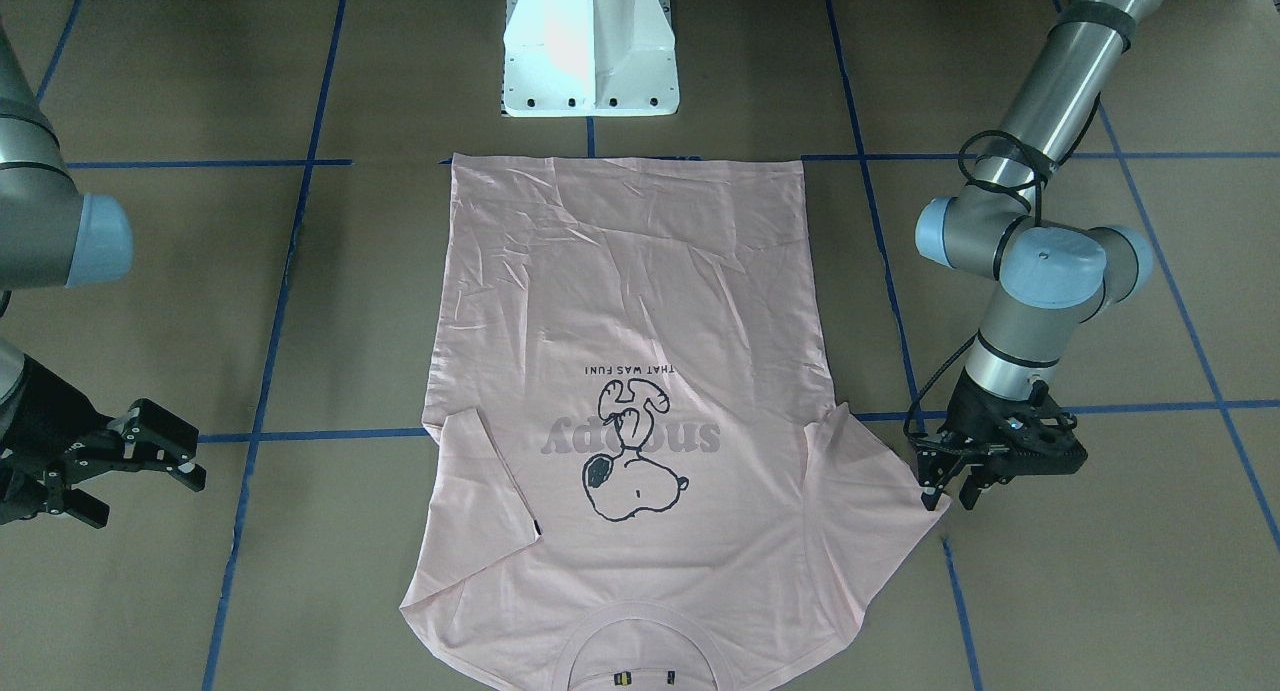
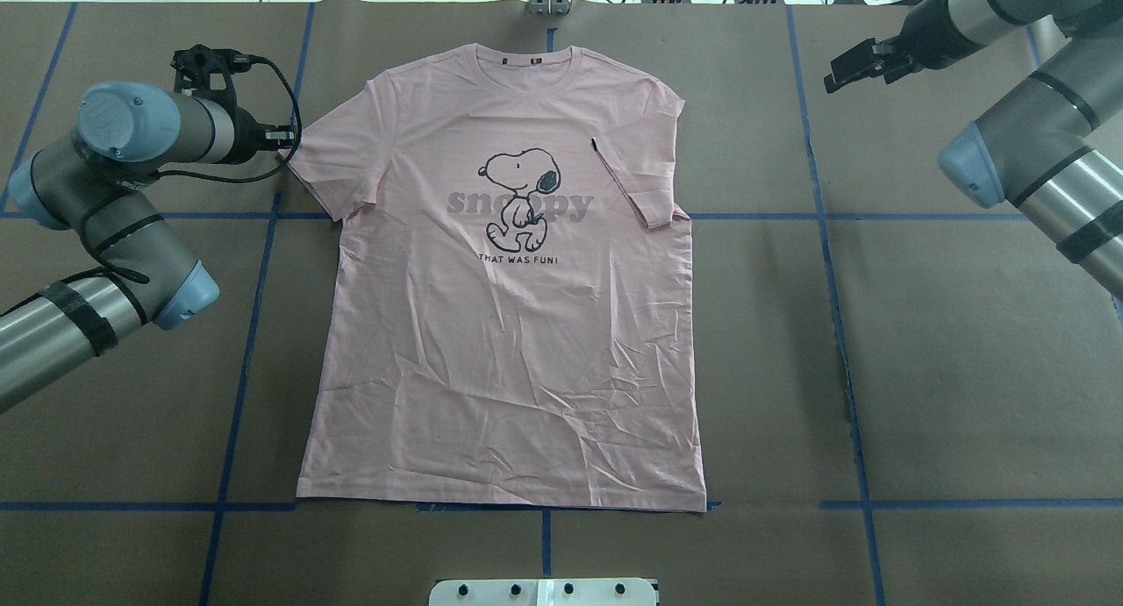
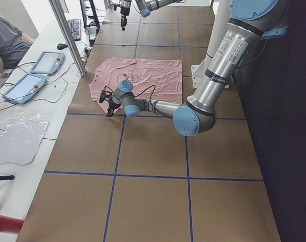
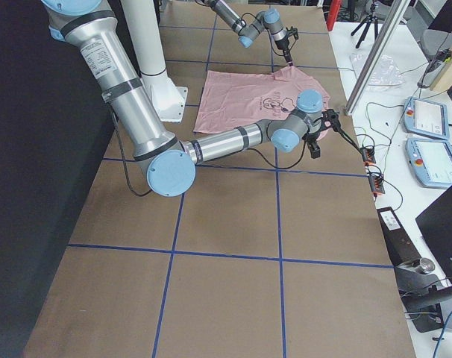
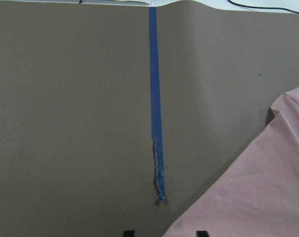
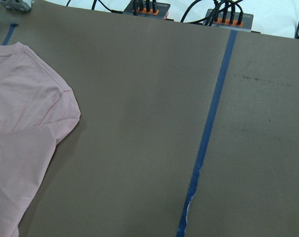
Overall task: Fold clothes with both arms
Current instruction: 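Move the left gripper to the sleeve nearest it and grasp it, then fold the sleeve inward over the shirt body with the left gripper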
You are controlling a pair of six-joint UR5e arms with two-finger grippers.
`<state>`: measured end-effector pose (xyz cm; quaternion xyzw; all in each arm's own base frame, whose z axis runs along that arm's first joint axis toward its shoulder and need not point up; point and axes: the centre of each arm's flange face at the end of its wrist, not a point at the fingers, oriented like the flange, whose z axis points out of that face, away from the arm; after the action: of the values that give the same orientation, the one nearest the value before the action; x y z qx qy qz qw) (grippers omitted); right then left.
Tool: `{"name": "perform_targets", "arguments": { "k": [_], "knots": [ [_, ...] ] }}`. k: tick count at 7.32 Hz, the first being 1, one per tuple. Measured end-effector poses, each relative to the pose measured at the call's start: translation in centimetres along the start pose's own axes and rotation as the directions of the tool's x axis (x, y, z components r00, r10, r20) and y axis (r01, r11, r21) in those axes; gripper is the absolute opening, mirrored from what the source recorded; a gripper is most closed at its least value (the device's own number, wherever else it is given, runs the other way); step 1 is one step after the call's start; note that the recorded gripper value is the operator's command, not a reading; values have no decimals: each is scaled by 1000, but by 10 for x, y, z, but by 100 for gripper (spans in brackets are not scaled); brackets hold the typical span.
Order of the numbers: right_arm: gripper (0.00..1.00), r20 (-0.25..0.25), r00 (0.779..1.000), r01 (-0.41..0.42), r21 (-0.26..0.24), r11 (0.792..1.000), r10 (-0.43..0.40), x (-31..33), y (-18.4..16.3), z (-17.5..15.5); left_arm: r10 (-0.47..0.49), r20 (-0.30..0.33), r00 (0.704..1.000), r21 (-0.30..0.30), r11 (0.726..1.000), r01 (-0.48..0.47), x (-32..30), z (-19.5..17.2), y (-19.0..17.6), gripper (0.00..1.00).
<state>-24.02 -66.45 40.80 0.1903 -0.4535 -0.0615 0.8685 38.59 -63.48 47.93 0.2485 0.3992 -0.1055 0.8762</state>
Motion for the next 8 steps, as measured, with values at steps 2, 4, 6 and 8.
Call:
{"name": "perform_targets", "arguments": {
  "k": [2,4,6,8],
  "knots": [
    [100,-1,1000,0,-1,1000,0,1,1,0,6,-3,1000,-7,1000,-6,4,2,6,37],
    [100,-2,1000,-1,-2,1000,1,2,1,1,8,-3,1000,-9,1000,-8,4,3,8,0],
    [100,-2,1000,-1,-2,1000,1,2,2,1,16,-6,1000,-9,1000,-16,5,2,8,0],
    [100,-2,1000,-2,-2,1000,1,2,2,1,44,-25,999,3,999,-44,15,-7,3,0]
  ]
}}
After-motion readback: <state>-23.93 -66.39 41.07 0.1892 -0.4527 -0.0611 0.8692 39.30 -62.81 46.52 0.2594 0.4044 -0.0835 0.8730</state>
